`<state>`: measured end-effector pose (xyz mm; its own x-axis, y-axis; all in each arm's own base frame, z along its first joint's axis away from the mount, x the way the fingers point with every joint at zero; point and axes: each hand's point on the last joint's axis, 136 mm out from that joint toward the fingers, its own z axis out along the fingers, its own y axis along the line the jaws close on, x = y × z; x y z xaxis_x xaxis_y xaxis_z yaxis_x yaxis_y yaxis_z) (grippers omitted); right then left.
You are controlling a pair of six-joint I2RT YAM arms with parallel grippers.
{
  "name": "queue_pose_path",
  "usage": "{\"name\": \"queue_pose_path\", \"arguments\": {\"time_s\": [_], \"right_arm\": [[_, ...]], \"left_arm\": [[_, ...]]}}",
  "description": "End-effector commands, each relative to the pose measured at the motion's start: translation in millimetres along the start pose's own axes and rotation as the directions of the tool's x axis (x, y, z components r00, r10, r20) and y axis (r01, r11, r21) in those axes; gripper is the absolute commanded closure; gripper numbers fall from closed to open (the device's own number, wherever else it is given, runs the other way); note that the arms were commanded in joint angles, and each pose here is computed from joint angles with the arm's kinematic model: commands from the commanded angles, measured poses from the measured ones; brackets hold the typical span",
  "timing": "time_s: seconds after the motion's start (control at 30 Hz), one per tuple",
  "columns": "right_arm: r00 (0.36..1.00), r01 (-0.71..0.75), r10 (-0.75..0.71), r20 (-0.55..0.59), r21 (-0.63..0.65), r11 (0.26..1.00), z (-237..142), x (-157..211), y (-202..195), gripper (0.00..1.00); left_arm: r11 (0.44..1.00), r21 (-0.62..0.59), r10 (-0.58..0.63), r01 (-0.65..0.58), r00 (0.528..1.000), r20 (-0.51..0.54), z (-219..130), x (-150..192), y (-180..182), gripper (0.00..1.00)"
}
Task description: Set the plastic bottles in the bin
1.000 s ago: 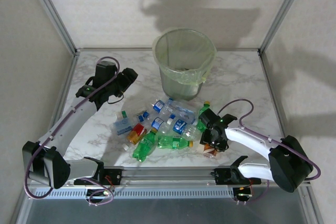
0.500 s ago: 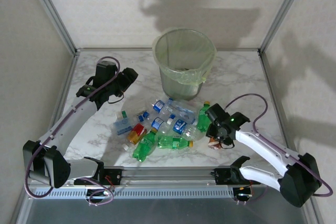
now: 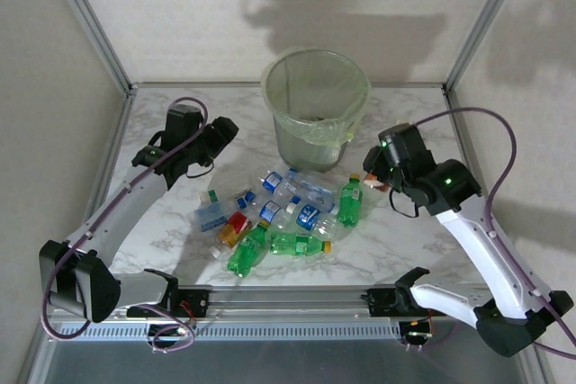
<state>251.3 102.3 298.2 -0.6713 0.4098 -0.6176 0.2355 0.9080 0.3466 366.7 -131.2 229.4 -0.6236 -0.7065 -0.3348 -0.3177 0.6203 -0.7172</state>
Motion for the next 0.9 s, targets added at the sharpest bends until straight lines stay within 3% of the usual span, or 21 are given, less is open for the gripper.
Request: {"name": "queue_pose_path", "arguments": {"time_s": [0.0, 0.3, 0.53, 0.87], "right_arm": [[0.992, 0.058, -0.049, 0.117, -0.082, 0.995, -21, -41, 29, 0.51], [0.963, 0.178, -0.106, 0.247, -0.291, 0.94, -47, -104, 116, 0.52], [0.964, 0.206, -0.11, 0.244, -0.417, 0.885, -42, -112, 161, 0.52], [0.964, 0.243, -0.165, 0.207, -0.445, 0.862, -7, -111, 195, 0.52]], "left_arm": [[0.999, 0.038, 0.01, -0.01, 1.0, 0.011, -1, -4, -16, 0.26], [0.998, 0.053, 0.017, -0.017, 1.0, 0.007, 0, -4, -25, 0.26], [0.998, 0.053, 0.022, -0.023, 1.0, 0.005, 0, -1, -27, 0.26], [0.997, 0.067, 0.039, -0.039, 0.999, 0.011, -5, 3, -33, 0.26]]}}
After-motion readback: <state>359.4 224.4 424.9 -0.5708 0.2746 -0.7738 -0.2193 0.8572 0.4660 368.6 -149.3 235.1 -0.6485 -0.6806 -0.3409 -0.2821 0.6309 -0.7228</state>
